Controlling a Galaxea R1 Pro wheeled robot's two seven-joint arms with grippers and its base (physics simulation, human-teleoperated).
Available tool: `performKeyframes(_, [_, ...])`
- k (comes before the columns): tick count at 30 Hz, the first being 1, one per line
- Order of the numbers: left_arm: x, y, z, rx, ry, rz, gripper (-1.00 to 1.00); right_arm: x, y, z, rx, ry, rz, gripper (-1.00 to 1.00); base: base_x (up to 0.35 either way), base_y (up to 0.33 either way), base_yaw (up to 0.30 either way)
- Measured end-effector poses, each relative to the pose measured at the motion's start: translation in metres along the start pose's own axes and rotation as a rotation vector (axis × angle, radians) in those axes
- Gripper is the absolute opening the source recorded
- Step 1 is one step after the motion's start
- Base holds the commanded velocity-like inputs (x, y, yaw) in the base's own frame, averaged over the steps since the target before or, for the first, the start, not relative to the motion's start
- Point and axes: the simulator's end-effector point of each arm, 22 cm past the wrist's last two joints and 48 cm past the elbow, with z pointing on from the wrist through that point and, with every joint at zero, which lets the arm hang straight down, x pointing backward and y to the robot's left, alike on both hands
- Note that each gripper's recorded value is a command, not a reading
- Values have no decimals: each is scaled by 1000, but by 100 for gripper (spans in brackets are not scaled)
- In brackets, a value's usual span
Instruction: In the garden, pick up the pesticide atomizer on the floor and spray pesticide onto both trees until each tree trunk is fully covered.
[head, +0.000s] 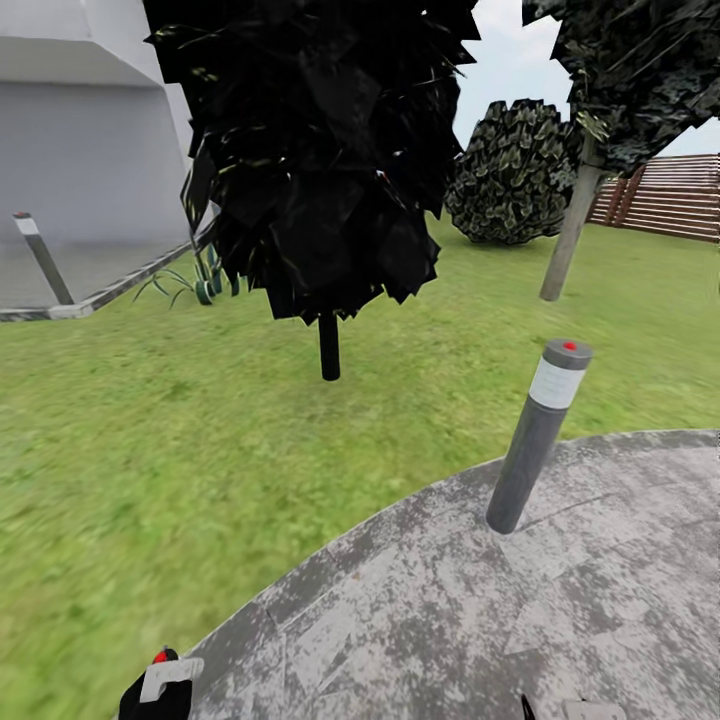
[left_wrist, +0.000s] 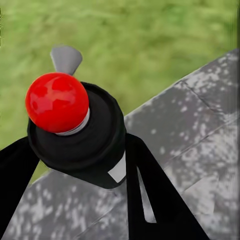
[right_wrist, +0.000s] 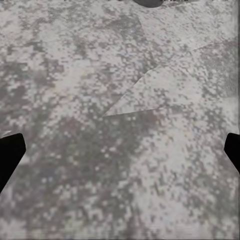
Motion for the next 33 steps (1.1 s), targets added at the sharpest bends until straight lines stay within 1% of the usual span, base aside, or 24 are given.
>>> performKeyframes(14, [-27, 0, -4, 2, -55, -10, -100, -25, -2, -3, 3, -55, 10, 100, 0, 0, -4])
performKeyframes(18, [-36, 0, -8, 2, -55, -10, -100, -34, -3, -7, 3, -55, 10, 100, 0, 0, 50])
performKeyframes(33, [-65, 0, -23, 8, -51, -5, -100, -65, -8, -22, 4, -54, 10, 100, 0, 0, 253])
